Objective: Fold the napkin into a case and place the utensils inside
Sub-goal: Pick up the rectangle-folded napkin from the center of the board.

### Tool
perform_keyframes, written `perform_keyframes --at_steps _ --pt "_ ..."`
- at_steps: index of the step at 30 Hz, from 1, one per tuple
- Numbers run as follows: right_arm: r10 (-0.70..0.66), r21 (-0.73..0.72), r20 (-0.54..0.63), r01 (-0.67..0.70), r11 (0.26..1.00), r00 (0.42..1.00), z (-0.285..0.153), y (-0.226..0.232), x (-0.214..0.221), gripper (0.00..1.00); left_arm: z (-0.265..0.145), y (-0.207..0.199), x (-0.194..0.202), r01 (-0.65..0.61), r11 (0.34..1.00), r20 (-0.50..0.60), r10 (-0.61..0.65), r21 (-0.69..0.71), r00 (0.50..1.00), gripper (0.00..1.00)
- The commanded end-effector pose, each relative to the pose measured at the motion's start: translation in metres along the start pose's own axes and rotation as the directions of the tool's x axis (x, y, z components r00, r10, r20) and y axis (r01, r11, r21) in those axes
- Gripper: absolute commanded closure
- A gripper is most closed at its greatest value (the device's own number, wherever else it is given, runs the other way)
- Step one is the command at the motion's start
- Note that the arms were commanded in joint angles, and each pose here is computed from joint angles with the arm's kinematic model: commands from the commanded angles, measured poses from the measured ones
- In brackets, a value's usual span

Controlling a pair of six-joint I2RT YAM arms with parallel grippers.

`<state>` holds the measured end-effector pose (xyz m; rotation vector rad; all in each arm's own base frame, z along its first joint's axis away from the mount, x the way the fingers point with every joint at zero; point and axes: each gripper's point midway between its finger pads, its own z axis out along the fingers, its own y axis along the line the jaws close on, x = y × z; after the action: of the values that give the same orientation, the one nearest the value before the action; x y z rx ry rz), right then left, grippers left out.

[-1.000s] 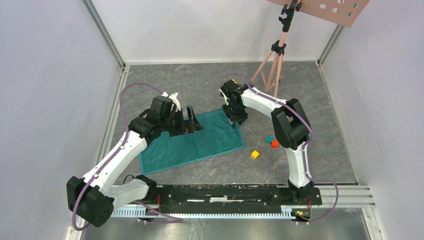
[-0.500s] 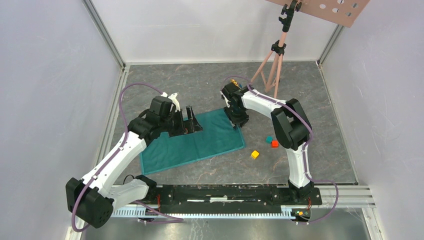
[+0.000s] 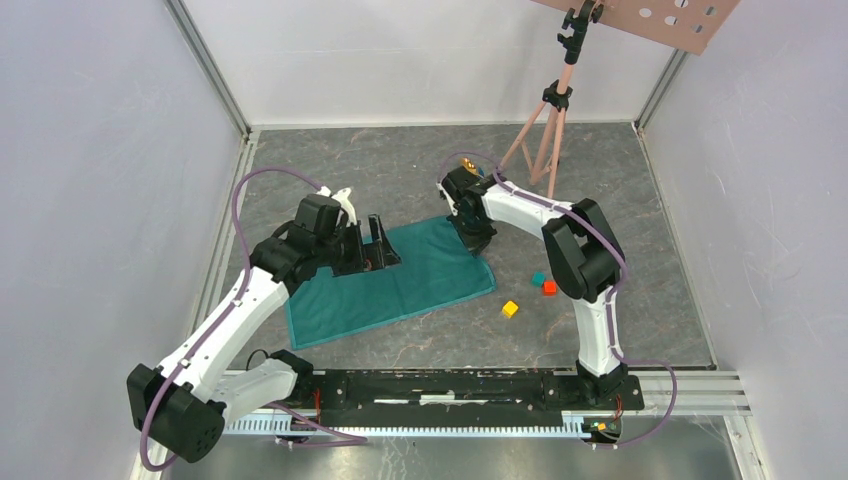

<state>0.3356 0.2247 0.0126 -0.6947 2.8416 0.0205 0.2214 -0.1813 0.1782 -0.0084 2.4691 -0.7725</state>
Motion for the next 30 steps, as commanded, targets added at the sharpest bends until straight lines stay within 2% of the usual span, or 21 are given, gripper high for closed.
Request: perform_keyframes --at_steps 1,8,14,19,23,26,30 --pt "-0.071 0.096 0.133 0.059 0.994 0.989 0.007 -0.011 -0.027 1.0 -0.012 0.002 -0.013 -0.052 0.998 0.052 0.053 -0.03 0.997 0.0" --pt "-0.138 0.28 0.203 0.077 0.957 0.969 -0.044 -0.047 -0.041 1.0 -0.015 0.009 -0.012 -0.027 0.998 0.057 0.031 -0.065 0.998 0.0" --pt "-0.151 0.423 0.26 0.028 0.906 0.954 -0.078 -0.077 -0.044 1.0 -0.018 0.014 -0.01 -0.007 0.996 0.063 0.013 -0.091 0.998 0.0" --pt "-0.183 0.519 0.26 0.023 0.855 0.948 -0.099 -0.095 -0.044 1.0 -0.018 0.019 -0.008 0.004 0.994 0.059 0.003 -0.112 0.998 0.0" --pt "-0.199 0.505 0.287 0.029 0.863 0.937 -0.107 -0.09 -0.047 1.0 -0.018 0.028 -0.008 0.011 0.99 0.064 -0.002 -0.14 0.998 0.0" --pt "-0.221 0.429 0.323 0.066 0.901 0.92 -0.105 -0.069 -0.053 1.0 -0.018 0.037 -0.008 0.037 0.987 0.073 -0.026 -0.157 0.997 0.0" --pt "-0.221 0.195 0.416 0.15 0.969 0.882 -0.099 -0.009 -0.062 1.0 -0.022 0.055 -0.01 0.11 0.977 0.106 -0.092 -0.182 0.99 0.0"
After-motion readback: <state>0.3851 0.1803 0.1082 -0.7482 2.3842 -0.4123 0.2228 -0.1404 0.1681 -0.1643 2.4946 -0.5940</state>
